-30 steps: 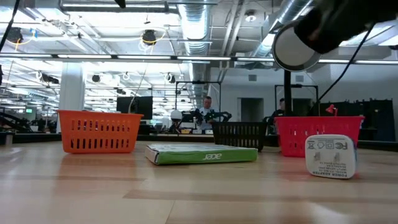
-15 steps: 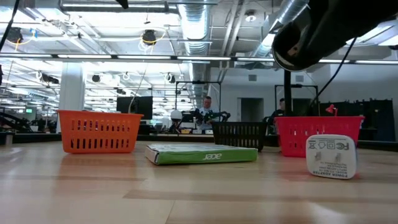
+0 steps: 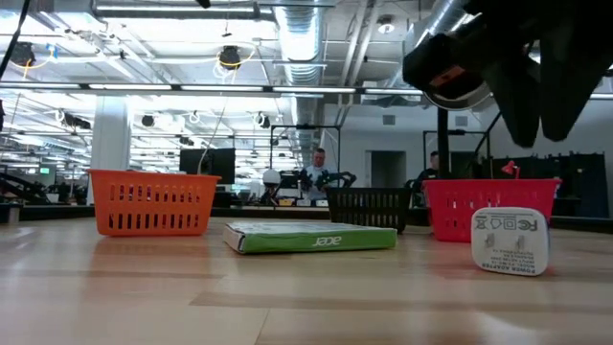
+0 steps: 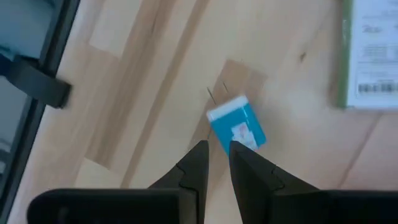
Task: Pick and place items into bin
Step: Put the blue charger adapter into the black bin
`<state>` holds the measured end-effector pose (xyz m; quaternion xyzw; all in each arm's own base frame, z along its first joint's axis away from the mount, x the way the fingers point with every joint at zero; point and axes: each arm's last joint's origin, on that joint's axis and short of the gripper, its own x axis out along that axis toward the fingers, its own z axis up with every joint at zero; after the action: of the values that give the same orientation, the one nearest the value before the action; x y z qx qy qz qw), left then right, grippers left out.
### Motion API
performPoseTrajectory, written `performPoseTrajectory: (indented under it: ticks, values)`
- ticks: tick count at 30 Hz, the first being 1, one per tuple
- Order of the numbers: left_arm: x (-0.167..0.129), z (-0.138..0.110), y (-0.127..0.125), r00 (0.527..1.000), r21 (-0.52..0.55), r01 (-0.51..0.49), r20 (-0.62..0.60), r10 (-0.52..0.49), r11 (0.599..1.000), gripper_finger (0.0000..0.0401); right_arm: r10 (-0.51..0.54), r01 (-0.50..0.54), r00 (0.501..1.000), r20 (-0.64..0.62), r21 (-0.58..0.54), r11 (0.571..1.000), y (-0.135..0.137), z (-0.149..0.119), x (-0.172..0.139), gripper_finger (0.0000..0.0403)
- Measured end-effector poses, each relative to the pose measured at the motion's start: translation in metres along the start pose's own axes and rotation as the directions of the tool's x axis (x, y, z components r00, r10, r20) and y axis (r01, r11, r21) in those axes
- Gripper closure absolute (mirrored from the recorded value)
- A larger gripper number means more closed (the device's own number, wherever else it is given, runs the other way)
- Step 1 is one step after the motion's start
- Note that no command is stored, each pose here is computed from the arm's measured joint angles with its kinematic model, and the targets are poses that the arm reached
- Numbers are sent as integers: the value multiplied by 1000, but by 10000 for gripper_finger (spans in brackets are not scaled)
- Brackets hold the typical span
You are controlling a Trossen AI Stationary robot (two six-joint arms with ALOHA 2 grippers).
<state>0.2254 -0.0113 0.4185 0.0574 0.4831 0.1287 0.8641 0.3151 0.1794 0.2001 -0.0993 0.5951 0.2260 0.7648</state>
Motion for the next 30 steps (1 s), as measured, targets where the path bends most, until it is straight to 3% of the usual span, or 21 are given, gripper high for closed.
performPoseTrajectory:
  ticks: [7, 22, 30]
  values:
    - [0, -1, 0, 1000, -9, 0, -7, 0, 1000, 189, -4, 4, 998, -66, -3, 1000, -1, 7, 5, 344]
    - [4, 1, -1, 1000, -5, 1, -15, -1, 1000, 189, -68, 68, 997, -26, 5, 998, -6, 15, -2, 344]
    - [4, 1, -2, 1000, -5, 3, -15, -3, 1000, 189, -67, 70, 997, -28, 133, 989, -12, 15, -3, 344]
